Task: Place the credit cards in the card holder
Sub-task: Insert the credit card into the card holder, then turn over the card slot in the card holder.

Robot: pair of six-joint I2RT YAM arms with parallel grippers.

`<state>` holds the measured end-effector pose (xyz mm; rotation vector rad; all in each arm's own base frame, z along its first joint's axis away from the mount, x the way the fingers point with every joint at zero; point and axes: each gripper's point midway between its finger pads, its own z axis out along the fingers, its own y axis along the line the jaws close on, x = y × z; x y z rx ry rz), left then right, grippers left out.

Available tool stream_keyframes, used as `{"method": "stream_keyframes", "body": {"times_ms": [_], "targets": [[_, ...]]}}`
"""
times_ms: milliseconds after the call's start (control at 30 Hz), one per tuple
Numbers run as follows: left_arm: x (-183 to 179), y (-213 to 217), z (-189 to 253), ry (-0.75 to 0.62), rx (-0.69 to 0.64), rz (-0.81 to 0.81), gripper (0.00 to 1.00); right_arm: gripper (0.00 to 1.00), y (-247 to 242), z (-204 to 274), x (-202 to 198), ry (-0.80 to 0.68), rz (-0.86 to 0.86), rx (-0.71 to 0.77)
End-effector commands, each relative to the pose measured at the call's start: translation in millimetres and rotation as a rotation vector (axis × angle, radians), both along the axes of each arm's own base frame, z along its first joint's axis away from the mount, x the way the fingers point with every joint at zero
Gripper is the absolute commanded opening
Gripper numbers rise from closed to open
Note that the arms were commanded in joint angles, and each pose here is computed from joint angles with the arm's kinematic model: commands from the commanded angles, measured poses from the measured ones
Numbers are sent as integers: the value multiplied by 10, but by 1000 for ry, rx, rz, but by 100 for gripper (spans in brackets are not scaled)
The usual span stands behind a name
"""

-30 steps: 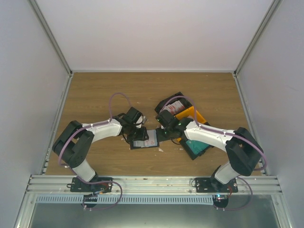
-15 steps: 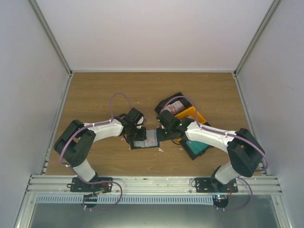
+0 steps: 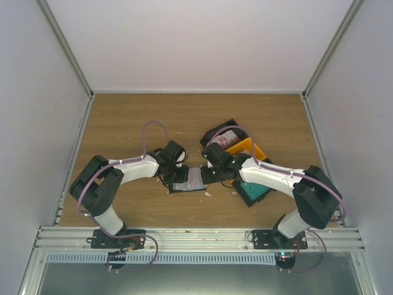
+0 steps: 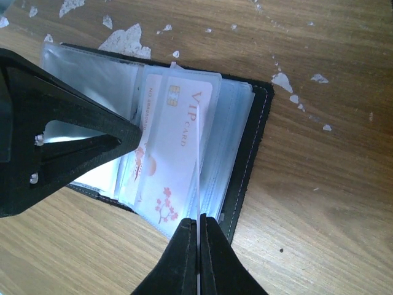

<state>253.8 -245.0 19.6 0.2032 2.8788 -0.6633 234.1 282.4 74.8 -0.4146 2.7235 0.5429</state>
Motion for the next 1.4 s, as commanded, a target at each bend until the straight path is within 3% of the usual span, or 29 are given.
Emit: {"method": "stream_keyframes", "body": {"times_ms": [0, 300, 700, 933, 1167, 1367], "targets": [[-106, 131, -234, 30, 75, 5, 3, 1, 10, -87, -23, 29, -12, -6], [-115, 141, -253, 32, 80, 3, 2, 1, -117, -147, 6, 36, -81, -65], [-94, 122, -190, 21, 70, 2, 3, 0, 161, -59, -118, 65, 34, 90], [14, 119, 275, -99, 17, 28, 14, 1, 267, 2, -164, 78, 65, 159], [39, 183, 418, -132, 36, 46, 16, 0, 440, 85, -147, 77, 103, 235], [145, 266, 812, -258, 14, 101, 21, 0, 592, 45, -164, 99, 138, 273]]}}
